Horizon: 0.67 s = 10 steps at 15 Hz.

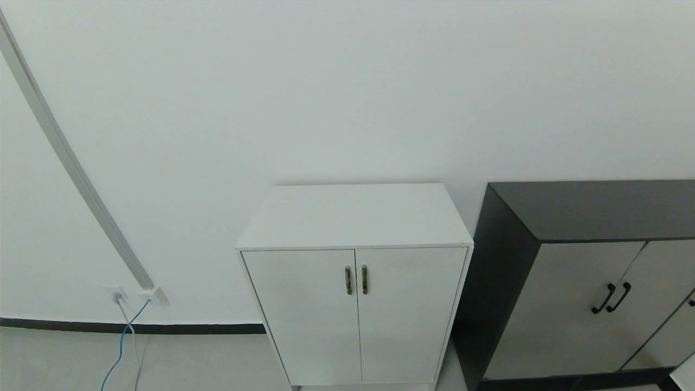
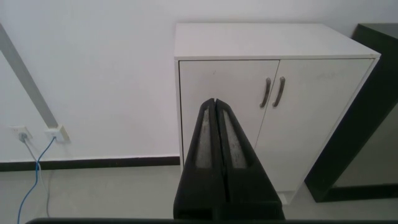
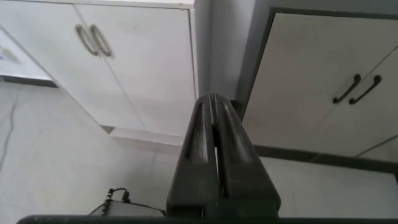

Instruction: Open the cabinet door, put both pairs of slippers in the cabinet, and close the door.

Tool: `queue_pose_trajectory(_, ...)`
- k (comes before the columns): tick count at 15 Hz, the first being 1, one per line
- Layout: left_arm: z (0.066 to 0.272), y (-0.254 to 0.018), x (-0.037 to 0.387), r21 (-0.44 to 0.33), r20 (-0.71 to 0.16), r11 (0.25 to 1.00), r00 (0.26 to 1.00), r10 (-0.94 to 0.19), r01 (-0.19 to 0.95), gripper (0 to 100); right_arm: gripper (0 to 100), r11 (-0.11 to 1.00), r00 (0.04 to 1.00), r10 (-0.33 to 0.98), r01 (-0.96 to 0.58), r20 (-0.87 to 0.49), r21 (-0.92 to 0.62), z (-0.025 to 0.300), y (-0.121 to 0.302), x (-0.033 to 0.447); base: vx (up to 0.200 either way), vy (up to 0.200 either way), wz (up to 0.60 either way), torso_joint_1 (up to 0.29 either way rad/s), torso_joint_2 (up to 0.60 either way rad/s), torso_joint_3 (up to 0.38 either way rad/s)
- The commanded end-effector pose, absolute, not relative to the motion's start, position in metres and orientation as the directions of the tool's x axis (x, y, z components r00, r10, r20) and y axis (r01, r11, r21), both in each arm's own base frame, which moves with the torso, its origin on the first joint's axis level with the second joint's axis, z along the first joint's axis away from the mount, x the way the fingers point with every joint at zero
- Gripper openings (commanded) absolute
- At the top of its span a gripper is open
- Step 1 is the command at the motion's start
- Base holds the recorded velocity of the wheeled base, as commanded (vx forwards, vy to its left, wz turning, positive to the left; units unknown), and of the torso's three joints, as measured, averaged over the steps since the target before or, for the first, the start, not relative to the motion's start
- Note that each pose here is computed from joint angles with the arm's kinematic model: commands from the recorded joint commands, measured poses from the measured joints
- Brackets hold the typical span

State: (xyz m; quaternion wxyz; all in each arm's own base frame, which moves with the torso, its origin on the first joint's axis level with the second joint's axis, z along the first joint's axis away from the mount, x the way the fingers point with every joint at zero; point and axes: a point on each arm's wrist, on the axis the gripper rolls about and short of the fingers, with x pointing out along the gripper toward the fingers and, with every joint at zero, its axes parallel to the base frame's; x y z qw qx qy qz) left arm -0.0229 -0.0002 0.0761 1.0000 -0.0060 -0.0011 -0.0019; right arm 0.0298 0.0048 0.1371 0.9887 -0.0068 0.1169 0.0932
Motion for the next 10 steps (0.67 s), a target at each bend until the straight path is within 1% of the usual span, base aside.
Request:
queue_pose_trajectory(1, 0.076, 0.0, -0.023, -0.014, 0.002, 1.0, 1.0, -0.003, 0.003, 0, 0, 0.979, 0.969, 0.202, -0.204, -0.141, 0.0, 0.132, 0.003, 0.001, 0.0, 0.0, 0.0, 0.0, 0.0, 0.0)
queue_pose_trajectory(5, 0.076, 0.0, -0.023, -0.014, 0.002, 1.0, 1.0, -0.003, 0.003, 0, 0, 0.974, 0.968, 0.226, -0.228, -0.113, -0.003, 0.114, 0.0, -0.017, 0.0, 0.0, 0.0, 0.0, 0.0, 0.0)
queue_pose_trajectory(8, 0.076, 0.0, -0.023, -0.014, 0.002, 1.0, 1.0, -0.005, 0.005, 0, 0, 0.974, 0.967, 0.224, -0.226, -0.117, -0.003, 0.097, 0.0, -0.02, 0.0, 0.0, 0.0, 0.0, 0.0, 0.0)
queue_pose_trajectory(10, 0.076, 0.0, -0.023, -0.012, 0.002, 1.0, 1.0, -0.005, 0.005, 0, 0, 0.973, 0.966, 0.229, -0.231, -0.117, -0.003, 0.094, 0.0, -0.02, 0.0, 0.0, 0.0, 0.0, 0.0, 0.0)
